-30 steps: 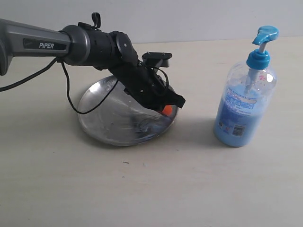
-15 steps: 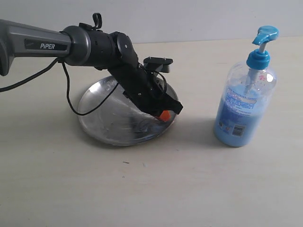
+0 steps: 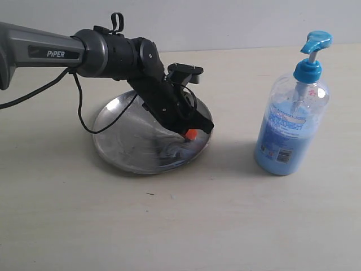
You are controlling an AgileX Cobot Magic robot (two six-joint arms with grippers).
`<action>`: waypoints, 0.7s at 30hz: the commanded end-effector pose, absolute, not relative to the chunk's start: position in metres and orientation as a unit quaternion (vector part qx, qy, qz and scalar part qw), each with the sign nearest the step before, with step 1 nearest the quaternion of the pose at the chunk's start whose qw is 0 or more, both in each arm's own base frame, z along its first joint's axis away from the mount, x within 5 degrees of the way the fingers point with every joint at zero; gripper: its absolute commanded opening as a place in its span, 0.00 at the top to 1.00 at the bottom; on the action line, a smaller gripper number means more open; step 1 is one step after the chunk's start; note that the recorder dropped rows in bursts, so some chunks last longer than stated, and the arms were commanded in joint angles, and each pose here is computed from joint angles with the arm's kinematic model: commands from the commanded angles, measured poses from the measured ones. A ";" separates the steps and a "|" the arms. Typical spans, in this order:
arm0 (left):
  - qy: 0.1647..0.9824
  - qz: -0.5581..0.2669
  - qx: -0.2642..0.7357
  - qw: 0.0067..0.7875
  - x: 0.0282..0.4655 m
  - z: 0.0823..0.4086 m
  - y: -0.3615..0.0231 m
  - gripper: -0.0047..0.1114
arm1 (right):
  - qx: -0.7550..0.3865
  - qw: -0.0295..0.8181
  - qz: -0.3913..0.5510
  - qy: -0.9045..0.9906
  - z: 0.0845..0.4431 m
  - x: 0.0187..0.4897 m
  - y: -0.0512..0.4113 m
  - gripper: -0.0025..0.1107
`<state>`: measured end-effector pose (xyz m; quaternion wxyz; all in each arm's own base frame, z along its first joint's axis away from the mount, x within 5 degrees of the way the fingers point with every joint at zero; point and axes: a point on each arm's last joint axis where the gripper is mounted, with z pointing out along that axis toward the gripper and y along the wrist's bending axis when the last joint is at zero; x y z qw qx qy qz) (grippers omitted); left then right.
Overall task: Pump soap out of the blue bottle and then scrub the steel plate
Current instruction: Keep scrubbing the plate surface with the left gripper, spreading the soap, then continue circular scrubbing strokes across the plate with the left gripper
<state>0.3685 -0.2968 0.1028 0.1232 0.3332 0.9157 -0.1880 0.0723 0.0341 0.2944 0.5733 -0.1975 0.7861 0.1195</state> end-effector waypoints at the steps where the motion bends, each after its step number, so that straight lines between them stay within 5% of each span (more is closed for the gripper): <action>1: 0.914 -0.173 0.352 0.106 0.364 0.103 -0.296 0.96 | -0.196 0.576 0.122 0.784 0.293 0.072 0.034 0.98; 21: 0.906 -0.132 0.402 0.010 0.350 0.100 -0.282 0.96 | -0.196 0.576 0.122 0.784 0.293 0.072 0.034 0.98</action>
